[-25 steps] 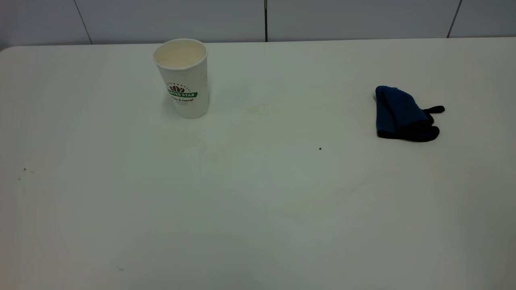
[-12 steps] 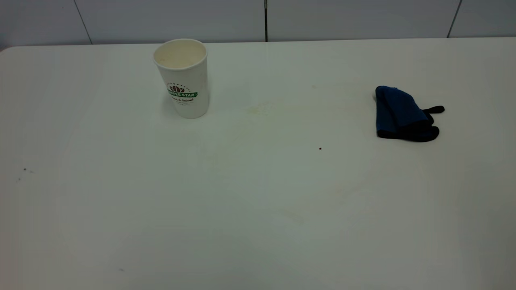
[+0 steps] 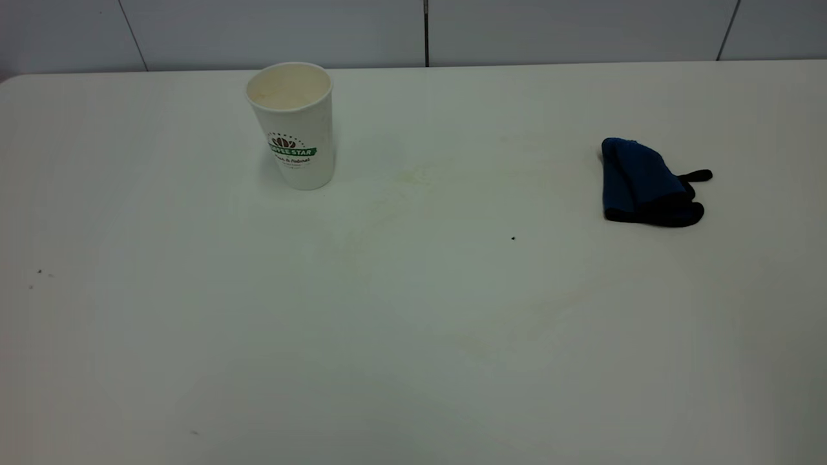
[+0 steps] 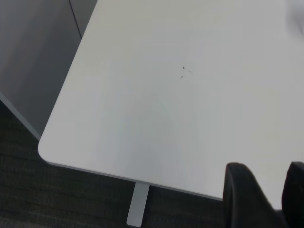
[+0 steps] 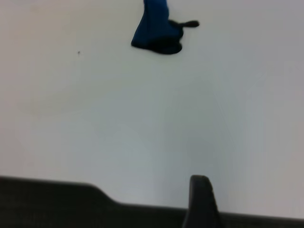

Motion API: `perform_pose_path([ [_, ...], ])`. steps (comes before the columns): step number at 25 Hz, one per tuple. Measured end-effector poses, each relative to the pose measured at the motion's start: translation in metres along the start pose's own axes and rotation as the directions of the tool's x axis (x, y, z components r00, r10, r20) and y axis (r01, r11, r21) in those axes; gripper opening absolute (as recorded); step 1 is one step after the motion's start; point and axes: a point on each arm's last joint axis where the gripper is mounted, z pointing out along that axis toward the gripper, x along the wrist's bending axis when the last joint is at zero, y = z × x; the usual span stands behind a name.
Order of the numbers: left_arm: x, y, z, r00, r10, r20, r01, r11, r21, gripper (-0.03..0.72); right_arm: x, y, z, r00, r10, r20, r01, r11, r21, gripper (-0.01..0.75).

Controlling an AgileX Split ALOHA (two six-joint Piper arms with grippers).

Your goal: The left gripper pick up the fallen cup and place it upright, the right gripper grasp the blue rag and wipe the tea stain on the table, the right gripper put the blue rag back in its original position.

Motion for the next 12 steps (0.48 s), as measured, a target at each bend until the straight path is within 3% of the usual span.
perform_pose_path([
  [7,0.0000,0.0000,0.0000,1.000,0.000,0.000,0.000,1.000,0.000,0.241,-0.0004,-0.0074,-0.0100,0.999,0.015,0.028,-0.012,0.996,-0.087,0.566],
  [12,0.0000,0.0000,0.0000,1.000,0.000,0.000,0.000,1.000,0.000,0.241,0.0002,-0.0074,-0.0101,0.999,0.029,0.038,-0.026,0.996,-0.089,0.564],
])
